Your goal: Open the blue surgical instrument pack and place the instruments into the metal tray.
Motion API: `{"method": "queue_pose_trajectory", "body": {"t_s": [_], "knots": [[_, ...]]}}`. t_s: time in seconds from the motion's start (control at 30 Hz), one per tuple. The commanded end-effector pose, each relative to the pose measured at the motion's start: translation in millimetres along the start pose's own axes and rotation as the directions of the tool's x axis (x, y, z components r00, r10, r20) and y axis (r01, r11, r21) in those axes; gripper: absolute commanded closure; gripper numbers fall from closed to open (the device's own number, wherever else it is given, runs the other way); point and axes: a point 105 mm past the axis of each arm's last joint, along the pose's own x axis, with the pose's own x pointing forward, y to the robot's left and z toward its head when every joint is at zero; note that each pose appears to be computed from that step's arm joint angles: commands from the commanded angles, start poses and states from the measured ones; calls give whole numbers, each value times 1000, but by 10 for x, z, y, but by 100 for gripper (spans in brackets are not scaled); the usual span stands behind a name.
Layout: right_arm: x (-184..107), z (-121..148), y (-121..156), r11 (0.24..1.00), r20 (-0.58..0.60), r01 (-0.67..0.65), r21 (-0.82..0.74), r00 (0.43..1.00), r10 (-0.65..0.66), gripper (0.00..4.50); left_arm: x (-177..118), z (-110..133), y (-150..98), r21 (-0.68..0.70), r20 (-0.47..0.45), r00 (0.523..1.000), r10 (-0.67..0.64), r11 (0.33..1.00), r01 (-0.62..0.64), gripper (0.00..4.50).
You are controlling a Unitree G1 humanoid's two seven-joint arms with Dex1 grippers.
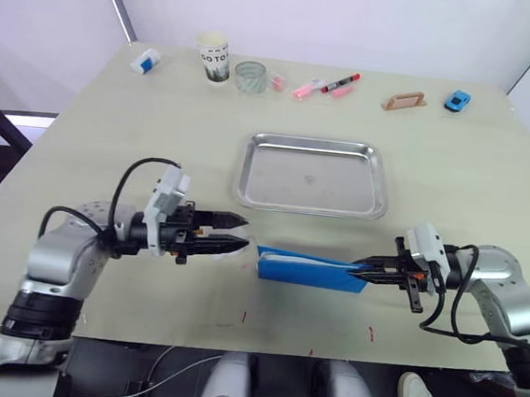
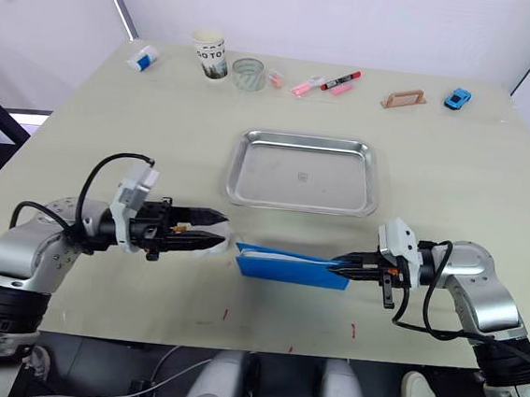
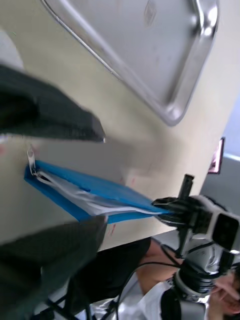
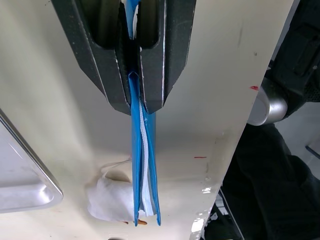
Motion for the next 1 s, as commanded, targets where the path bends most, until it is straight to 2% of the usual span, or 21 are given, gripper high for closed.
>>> {"method": "queue_pose_trajectory", "body": {"t_s": [0.03,0.17,0.43,0.67,0.87,1.0], "knots": [[-2,-9,-10,1000,-25,4,-10,1000,-4,450,32,6,-10,55,-15,999,-35,998,36,239],[3,-9,-18,1000,-25,5,-14,1000,-5,450,72,6,-2,68,-10,998,-60,996,61,239],[29,16,-37,1000,-22,4,-25,1000,-4,450,96,-166,57,80,-34,996,-86,993,88,239],[32,19,-36,1000,-24,5,-29,1000,-6,450,139,-250,81,80,-17,993,-113,990,115,239],[44,15,-36,999,-26,8,-32,1000,-8,450,159,-214,115,81,18,992,-121,990,119,239],[55,18,-39,999,-25,7,-36,1000,-8,450,183,-107,127,81,49,991,-123,990,119,239]]}}
